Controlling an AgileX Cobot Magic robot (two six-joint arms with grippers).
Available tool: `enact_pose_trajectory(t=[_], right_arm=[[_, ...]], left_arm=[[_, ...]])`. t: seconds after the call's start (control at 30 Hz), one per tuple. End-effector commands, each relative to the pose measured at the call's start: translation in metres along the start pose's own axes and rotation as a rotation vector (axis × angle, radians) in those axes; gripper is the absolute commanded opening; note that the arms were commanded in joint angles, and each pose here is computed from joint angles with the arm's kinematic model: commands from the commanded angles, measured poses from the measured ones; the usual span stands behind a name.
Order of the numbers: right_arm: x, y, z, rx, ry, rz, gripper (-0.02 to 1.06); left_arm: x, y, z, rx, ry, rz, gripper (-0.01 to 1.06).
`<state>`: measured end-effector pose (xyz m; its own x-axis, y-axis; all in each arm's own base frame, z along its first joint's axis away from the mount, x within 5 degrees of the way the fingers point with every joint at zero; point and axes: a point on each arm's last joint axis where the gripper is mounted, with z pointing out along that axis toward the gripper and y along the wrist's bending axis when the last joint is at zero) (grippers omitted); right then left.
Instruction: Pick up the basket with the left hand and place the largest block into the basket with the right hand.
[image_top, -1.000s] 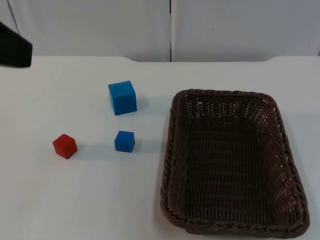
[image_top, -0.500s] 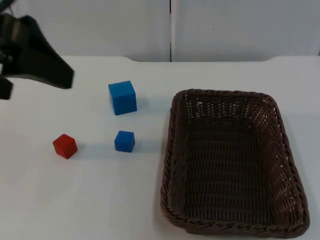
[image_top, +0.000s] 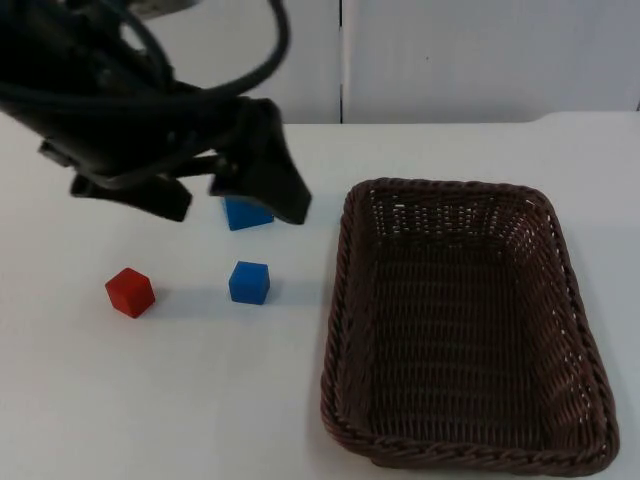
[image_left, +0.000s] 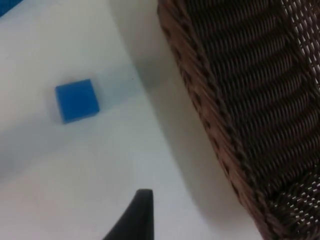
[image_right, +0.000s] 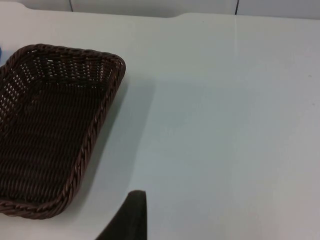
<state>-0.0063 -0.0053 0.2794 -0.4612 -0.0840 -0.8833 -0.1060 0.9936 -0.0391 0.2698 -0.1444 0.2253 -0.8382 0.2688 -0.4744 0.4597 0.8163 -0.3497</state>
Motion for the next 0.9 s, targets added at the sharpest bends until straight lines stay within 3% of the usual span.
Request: enact_pose_trajectory(t=[0.0, 0.3, 0.77, 0.87], right_arm=[[0.0, 0.0, -0.001, 0.009, -0.011, 0.004, 1.04], [0.0, 0.0, -0.001, 0.009, -0.011, 0.004, 1.04], [0.0, 0.0, -0.001, 0.009, -0.011, 0.004, 1.04], [0.0, 0.0, -0.001, 0.009, -0.011, 0.004, 1.04]], left_arm=[[-0.006, -0.004, 0.007, -0.01, 0.005, 0.008, 0.99], [-0.04, -0.025, 0.047, 0.0, 0.095, 0.035, 0.99], [-0.054, -0.008, 0.123, -0.008, 0.299, -0.148, 0.99], [-0.052, -0.009, 0.134, -0.024, 0.338, -0.145, 0.99]])
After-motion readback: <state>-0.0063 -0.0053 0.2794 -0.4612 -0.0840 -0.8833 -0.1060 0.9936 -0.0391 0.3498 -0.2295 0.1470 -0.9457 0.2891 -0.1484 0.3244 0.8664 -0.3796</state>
